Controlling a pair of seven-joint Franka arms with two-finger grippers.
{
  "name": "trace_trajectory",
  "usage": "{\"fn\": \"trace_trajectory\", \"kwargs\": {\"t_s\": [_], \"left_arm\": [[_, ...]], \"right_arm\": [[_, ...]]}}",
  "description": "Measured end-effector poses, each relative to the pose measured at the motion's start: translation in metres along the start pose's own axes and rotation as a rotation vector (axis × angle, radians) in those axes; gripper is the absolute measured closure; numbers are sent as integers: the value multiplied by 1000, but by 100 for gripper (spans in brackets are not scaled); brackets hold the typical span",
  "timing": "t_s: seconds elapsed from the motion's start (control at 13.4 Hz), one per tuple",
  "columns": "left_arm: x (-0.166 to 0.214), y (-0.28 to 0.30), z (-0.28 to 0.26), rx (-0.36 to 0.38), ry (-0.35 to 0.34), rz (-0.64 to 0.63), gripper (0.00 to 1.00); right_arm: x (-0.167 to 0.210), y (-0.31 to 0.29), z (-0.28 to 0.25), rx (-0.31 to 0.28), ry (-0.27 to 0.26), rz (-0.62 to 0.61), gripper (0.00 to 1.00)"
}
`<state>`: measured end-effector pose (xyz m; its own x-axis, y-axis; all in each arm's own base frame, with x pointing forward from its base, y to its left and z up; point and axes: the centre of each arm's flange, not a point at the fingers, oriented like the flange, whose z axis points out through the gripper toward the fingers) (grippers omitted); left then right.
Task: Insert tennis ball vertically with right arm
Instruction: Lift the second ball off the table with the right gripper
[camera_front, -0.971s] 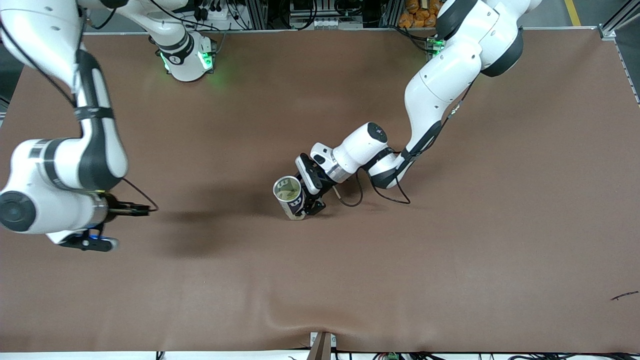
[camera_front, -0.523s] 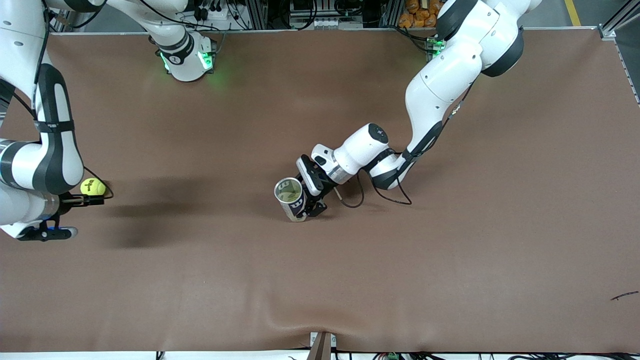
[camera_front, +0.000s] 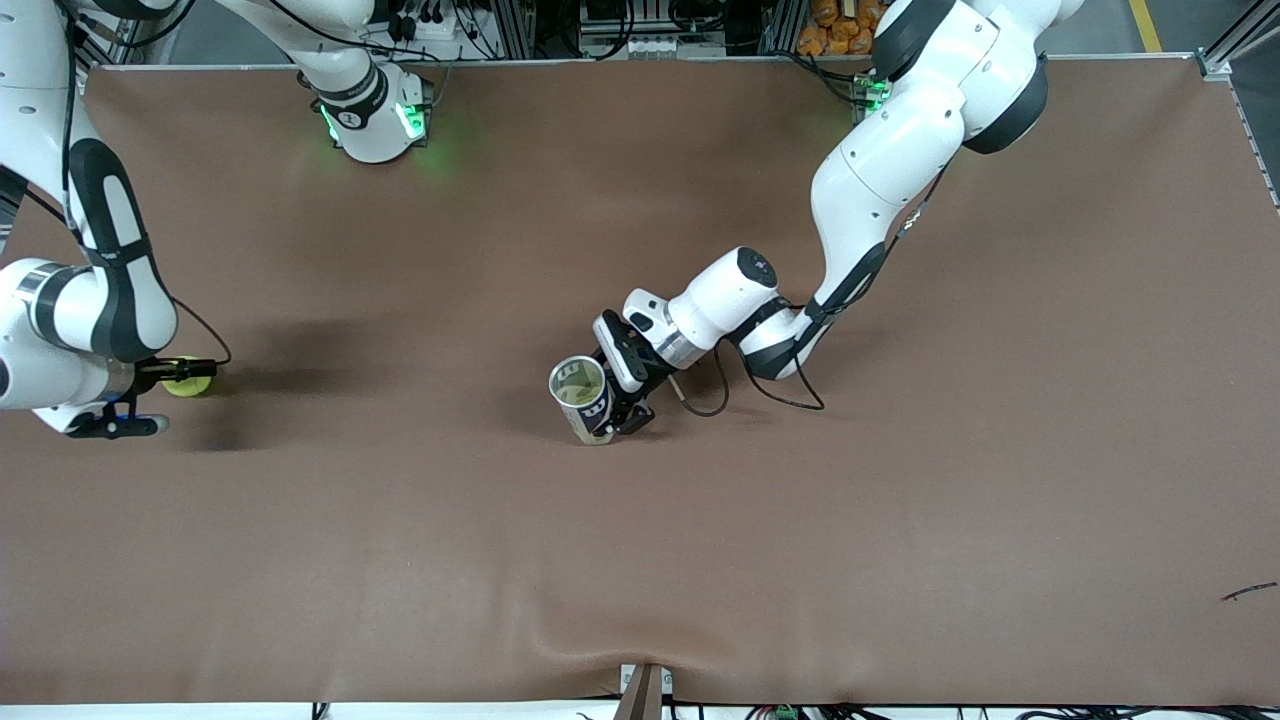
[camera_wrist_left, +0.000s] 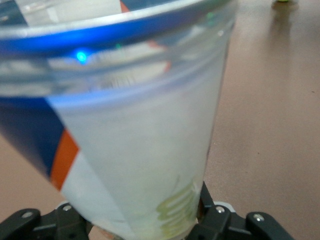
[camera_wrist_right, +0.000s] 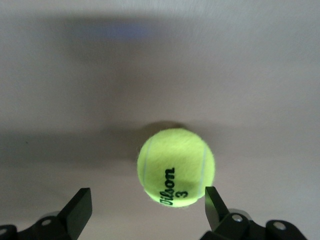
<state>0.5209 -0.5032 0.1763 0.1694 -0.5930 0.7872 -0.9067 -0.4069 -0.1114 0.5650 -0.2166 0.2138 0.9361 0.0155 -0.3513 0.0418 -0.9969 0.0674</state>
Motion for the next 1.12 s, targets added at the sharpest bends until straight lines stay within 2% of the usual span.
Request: {"fn": "trace_trajectory", "kwargs": {"t_s": [0.22,0.6,1.12], "left_arm": [[-1,-2,-1,5,6,1,22],[-1,-3,-1,6,7,1,22],[0,-3,-1,7,9,1,22]], "right_arm": [[-5,6,6,6,-8,10,0],[-3,14,7,-25,44,1,0],[-2,29,23,-26,60,-24,0]]}}
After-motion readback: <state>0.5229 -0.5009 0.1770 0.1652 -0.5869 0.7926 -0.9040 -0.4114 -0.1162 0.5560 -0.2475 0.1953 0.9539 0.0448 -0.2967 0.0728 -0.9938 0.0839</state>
